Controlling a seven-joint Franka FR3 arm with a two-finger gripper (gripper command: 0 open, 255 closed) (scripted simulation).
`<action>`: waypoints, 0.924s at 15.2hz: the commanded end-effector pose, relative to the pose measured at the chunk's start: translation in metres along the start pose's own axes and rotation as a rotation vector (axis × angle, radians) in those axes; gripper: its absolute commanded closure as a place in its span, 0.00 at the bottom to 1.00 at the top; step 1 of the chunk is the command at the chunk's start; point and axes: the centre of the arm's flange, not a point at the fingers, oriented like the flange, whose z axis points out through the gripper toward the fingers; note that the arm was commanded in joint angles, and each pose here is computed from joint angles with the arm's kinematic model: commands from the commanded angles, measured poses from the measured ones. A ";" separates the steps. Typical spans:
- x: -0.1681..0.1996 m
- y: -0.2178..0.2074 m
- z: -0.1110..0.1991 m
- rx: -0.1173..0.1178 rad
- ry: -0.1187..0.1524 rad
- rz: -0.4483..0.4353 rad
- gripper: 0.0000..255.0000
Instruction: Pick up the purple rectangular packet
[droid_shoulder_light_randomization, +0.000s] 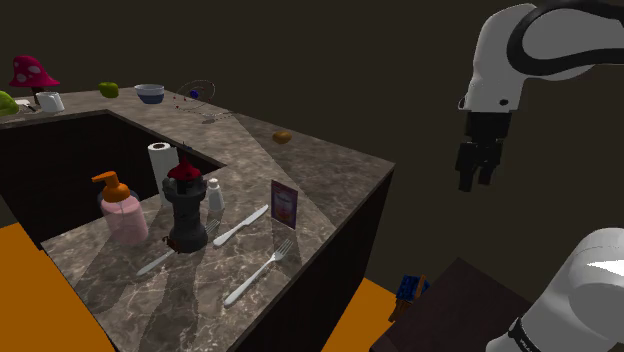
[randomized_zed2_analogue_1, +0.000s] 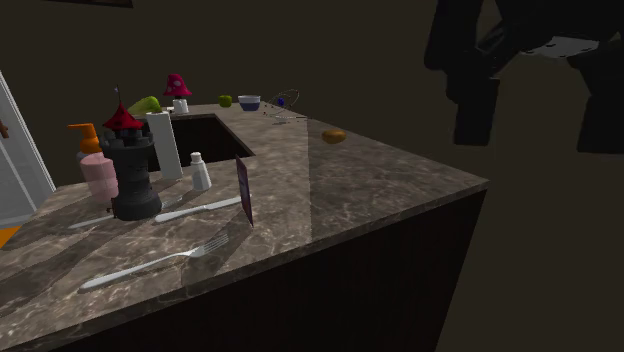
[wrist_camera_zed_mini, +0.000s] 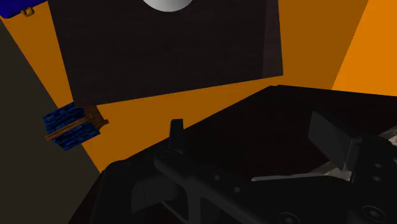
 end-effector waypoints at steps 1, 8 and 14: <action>0.000 0.000 0.000 0.000 0.000 0.000 0.00; 0.077 -0.041 0.013 -0.024 0.038 -0.066 0.00; 0.142 -0.080 0.023 -0.045 0.071 -0.123 0.00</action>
